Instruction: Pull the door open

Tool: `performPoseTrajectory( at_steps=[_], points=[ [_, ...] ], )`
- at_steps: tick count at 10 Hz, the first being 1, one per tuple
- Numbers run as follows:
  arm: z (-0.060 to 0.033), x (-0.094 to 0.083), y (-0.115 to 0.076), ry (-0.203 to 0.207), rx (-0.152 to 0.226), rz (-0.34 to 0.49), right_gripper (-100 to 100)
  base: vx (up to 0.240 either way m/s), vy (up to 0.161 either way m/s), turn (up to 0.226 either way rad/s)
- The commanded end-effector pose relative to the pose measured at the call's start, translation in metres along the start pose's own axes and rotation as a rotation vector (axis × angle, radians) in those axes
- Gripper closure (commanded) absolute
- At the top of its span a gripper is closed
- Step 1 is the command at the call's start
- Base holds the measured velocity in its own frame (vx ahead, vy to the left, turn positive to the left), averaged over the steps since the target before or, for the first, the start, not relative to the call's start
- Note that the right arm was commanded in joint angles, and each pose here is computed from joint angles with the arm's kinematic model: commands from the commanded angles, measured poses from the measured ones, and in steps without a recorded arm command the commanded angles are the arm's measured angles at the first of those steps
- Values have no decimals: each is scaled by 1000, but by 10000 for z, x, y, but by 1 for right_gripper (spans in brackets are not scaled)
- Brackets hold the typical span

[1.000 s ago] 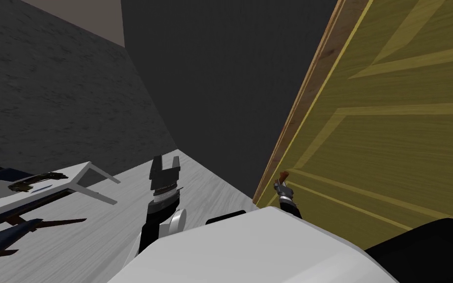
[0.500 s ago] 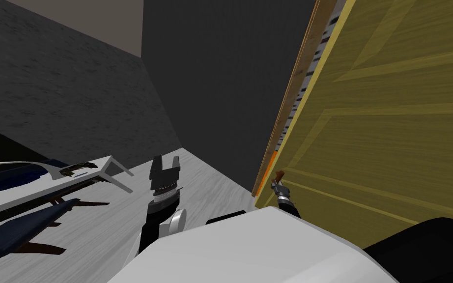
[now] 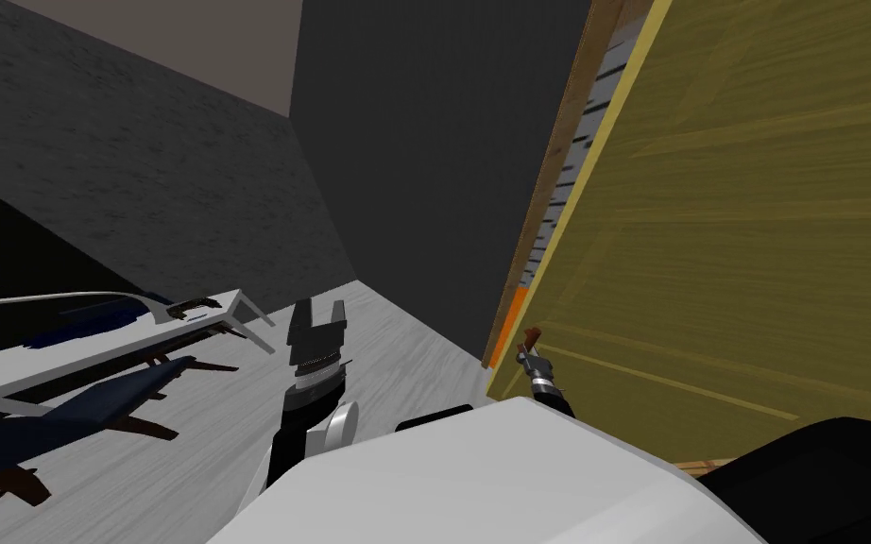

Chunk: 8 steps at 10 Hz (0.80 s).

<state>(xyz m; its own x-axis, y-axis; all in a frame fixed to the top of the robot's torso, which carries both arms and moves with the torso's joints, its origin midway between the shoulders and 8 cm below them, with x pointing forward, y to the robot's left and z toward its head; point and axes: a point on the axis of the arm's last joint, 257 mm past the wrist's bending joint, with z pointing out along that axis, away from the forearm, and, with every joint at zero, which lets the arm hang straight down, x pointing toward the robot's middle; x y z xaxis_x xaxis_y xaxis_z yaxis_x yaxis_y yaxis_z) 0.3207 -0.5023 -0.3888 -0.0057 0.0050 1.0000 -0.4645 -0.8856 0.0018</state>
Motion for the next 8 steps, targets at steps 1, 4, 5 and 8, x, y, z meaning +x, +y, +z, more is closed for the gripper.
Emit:
performPoseTrajectory(
  at_steps=[1,4,5,8],
  points=[
    [-59,-22,-105,-7,37,0,100,-236,24,59],
    [-72,-11,-162,-3,59,1,100,-210,13,47],
    [-124,-31,-243,-8,89,1,100,-144,-11,45],
    [-200,-24,-364,-6,143,0,100,-218,-19,67]
  ],
)
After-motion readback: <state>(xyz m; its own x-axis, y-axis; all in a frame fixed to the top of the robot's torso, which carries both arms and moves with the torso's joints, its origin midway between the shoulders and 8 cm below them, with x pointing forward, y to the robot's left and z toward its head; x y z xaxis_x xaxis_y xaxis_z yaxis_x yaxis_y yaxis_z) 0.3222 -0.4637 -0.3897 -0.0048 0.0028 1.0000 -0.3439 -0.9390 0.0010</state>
